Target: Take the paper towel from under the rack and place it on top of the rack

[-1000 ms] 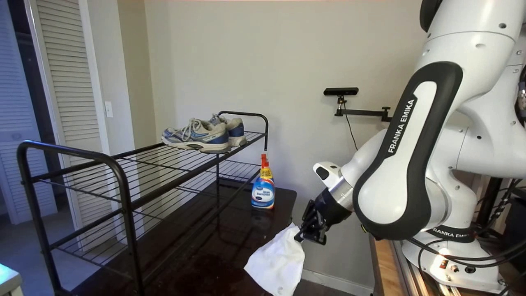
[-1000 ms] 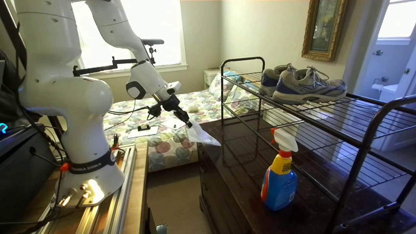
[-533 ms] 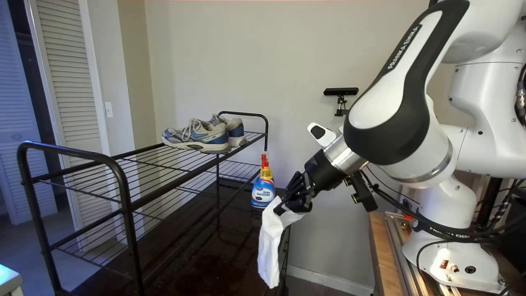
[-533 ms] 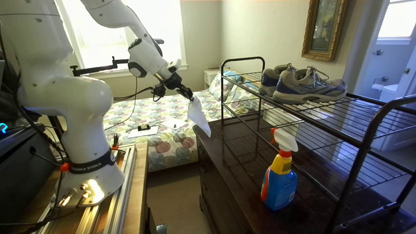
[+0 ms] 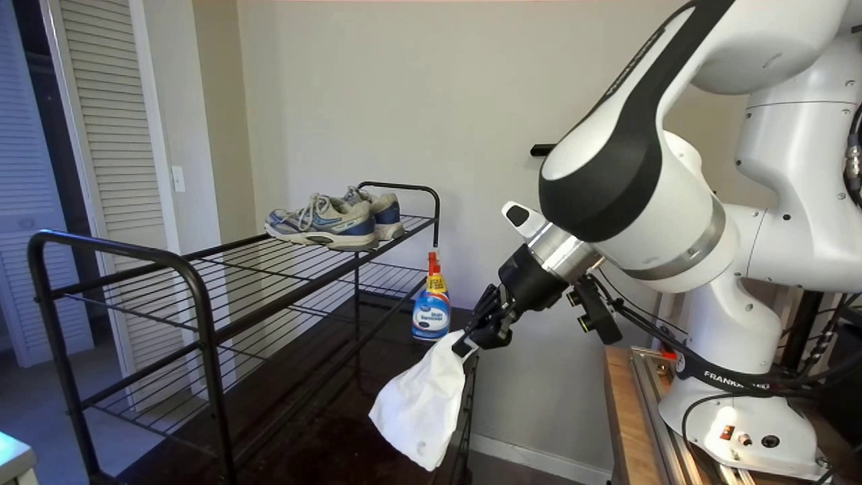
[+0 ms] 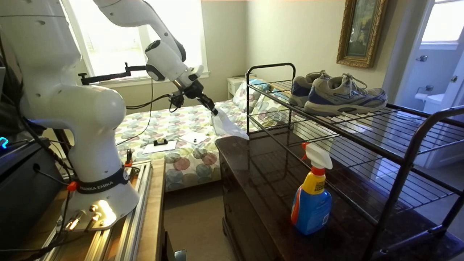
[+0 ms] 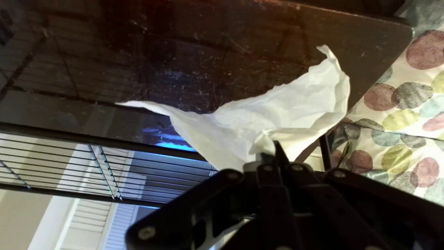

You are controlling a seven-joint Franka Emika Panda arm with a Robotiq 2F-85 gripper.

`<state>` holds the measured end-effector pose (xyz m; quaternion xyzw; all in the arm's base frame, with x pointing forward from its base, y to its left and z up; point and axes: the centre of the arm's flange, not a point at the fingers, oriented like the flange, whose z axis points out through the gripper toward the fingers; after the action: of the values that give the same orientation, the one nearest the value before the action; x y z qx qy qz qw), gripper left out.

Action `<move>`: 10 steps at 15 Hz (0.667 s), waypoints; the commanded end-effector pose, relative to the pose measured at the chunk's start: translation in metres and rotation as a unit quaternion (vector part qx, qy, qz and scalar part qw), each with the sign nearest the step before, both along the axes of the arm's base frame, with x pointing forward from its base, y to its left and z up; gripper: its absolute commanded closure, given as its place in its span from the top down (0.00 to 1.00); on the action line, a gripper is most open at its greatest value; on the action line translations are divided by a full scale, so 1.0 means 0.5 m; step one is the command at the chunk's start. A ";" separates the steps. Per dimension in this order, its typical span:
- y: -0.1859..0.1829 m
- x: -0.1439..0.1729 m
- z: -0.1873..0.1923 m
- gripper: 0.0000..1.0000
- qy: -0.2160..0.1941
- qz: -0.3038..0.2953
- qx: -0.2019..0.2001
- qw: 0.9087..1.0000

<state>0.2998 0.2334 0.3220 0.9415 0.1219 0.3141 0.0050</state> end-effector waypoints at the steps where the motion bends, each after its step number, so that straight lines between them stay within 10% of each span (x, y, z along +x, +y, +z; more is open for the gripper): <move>1: 0.087 0.031 0.131 0.00 0.025 -0.008 0.016 1.000; 10: 0.199 0.082 0.317 0.00 0.001 -0.023 -0.014 1.000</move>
<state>0.2983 0.3036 0.4314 0.9440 0.1205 0.3070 0.0140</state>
